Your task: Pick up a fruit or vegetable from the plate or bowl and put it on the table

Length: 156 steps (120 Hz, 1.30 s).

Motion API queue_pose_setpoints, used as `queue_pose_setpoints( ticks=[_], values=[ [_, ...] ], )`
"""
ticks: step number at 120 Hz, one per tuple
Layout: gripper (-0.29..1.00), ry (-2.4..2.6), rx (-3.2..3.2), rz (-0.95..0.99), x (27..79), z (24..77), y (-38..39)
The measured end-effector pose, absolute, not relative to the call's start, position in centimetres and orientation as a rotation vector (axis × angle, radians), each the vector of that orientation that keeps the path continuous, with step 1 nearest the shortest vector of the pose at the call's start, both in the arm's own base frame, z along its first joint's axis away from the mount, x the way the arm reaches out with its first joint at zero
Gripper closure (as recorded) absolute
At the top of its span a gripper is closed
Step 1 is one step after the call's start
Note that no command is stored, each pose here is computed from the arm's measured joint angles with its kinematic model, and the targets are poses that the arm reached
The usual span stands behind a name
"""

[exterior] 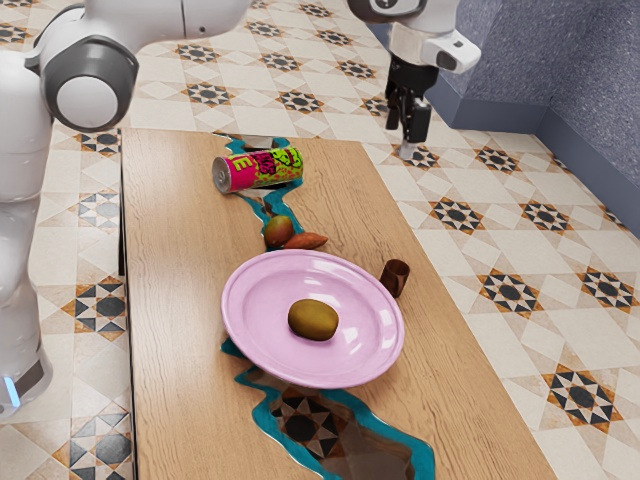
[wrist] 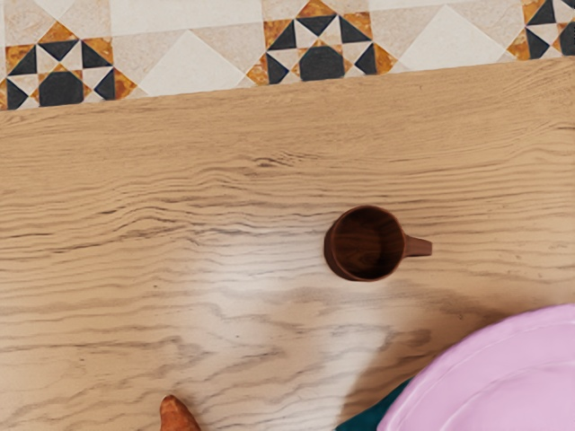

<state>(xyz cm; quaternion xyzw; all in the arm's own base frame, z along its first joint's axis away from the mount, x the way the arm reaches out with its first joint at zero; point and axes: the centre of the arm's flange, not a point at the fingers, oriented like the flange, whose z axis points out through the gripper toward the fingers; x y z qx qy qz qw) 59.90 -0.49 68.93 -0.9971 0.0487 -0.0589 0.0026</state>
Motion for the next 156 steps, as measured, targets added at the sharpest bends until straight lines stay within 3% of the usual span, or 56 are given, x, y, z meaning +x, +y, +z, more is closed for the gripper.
queue_pose_setpoints(
  ticks=[48, 74, 104, 156],
  values=[
    [0.00, 0.230, -3.146, -0.128, 59.6, 68.3, -0.9],
    [0.00, 0.681, -3.078, 0.119, 55.5, 62.5, -12.6],
    [0.00, 0.837, -3.030, 0.221, 53.0, 55.9, -12.7],
    [0.00, 0.989, -3.116, 0.099, 50.0, 49.5, -13.9]
  ],
)
